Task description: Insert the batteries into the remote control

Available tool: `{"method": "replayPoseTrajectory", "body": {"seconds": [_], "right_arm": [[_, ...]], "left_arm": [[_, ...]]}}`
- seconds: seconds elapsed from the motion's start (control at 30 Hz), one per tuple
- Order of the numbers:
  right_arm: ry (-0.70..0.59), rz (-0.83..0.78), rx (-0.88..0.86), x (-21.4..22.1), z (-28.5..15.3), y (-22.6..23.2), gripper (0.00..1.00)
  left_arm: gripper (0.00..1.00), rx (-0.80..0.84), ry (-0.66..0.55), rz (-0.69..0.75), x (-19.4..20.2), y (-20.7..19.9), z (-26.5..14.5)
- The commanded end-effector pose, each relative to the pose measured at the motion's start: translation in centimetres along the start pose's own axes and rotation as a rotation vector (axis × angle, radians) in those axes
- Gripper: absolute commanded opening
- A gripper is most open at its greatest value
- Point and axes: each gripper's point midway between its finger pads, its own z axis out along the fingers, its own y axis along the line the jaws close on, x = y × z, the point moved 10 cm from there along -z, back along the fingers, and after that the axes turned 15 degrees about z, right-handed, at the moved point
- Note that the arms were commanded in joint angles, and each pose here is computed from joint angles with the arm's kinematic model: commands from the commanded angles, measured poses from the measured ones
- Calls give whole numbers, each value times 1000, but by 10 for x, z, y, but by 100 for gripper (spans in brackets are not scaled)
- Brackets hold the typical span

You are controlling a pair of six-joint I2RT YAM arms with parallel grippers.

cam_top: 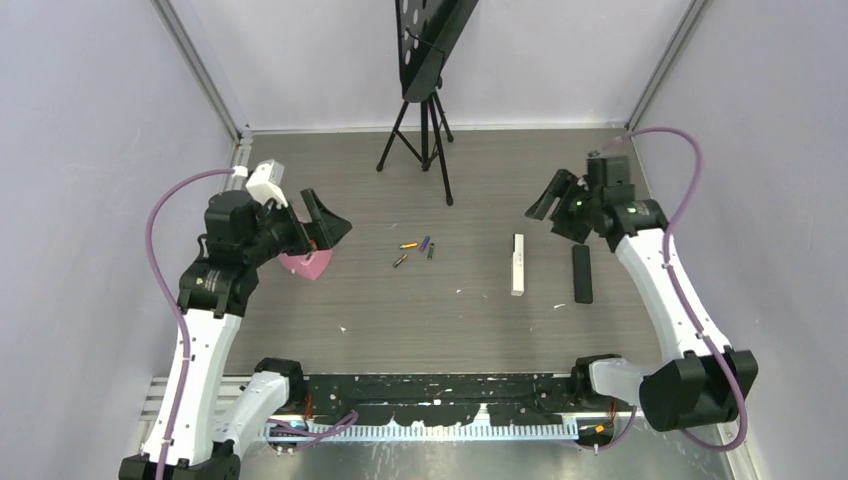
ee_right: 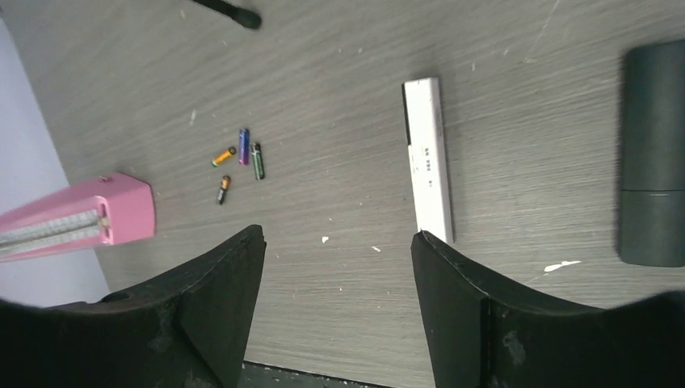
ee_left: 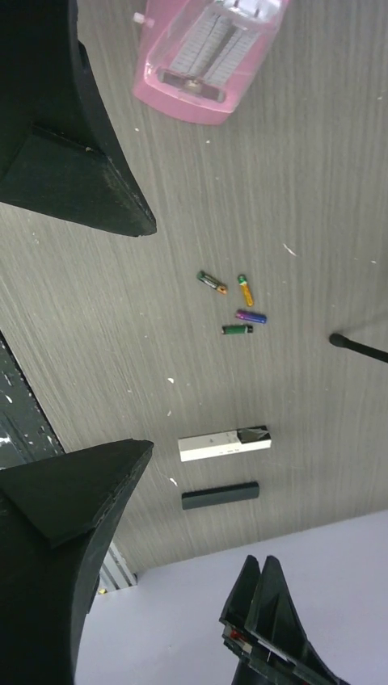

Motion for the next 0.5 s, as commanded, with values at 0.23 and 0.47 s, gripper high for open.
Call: {"method": "replayPoseTrajectory", "body": {"seconds": [0.23,0.47], "right_arm": [[-99,-81,147,37,46,30,75],[-109,-179,363,53,61,13,75]], "left_arm": [[100,19,-4,21,21,7,15],[100,-5,0,52,21,9,14]]}}
